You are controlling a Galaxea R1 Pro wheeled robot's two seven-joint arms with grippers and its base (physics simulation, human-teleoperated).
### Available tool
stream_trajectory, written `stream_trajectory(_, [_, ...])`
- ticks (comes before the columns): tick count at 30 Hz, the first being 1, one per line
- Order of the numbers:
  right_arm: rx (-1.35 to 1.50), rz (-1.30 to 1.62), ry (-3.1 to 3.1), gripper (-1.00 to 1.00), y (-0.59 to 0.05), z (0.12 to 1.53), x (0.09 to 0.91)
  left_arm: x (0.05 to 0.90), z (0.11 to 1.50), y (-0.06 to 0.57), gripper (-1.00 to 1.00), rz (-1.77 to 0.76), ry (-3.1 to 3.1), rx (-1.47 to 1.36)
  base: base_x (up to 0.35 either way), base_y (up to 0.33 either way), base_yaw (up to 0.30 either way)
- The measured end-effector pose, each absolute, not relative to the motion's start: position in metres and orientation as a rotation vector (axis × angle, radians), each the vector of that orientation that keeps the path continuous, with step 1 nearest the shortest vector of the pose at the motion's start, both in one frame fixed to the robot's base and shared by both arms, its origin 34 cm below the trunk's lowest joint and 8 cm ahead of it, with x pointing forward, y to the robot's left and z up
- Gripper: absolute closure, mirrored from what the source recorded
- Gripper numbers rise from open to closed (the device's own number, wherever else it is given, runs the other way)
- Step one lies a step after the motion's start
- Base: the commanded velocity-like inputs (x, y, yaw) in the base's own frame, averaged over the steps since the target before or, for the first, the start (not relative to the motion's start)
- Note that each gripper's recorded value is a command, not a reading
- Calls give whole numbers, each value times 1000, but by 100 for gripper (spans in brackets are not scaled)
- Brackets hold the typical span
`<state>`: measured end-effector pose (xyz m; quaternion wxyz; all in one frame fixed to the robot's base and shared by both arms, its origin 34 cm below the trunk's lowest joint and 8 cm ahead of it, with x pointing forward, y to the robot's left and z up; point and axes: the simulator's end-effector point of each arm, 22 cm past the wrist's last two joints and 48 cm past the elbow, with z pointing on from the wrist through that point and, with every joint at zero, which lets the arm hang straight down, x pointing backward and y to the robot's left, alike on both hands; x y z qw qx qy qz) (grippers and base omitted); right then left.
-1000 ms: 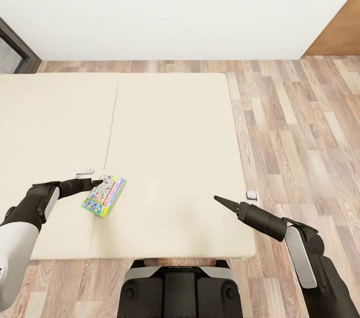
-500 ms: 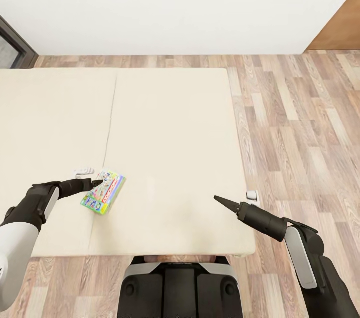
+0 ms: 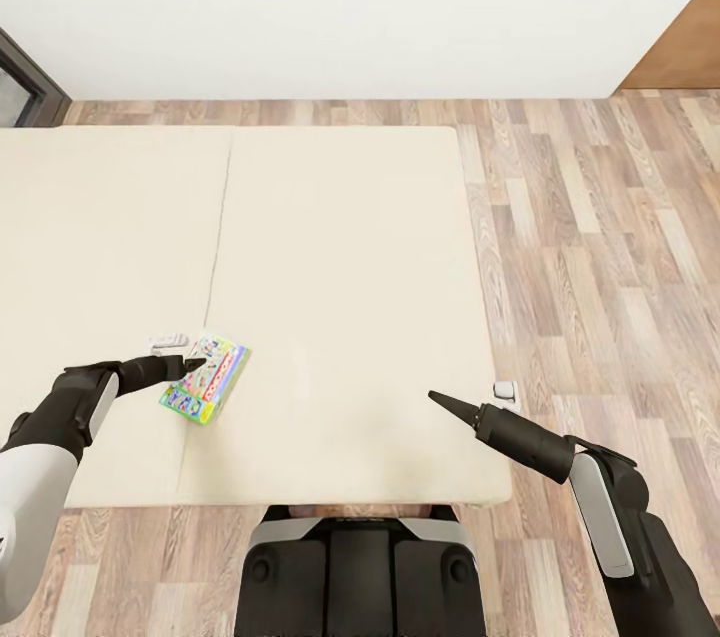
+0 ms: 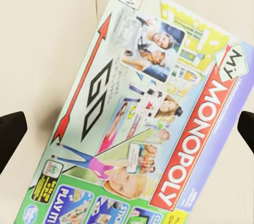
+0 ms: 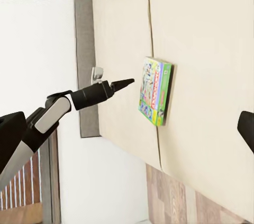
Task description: Put all the toys in the child's room - the three board games (two on the bed and one on the table), the two jigsaw puzzles on the table, and the tennis ball on the table - inside the toy box on the table in the child's room.
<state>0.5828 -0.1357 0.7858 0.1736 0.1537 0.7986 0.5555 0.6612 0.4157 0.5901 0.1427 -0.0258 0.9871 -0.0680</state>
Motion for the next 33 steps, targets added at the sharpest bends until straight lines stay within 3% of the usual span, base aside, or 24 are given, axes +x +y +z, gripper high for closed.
stream_trajectory(33, [484, 1581, 2304, -100, -136, 760, 570, 657, 568, 412, -100, -157, 2859, -60, 0, 0, 0])
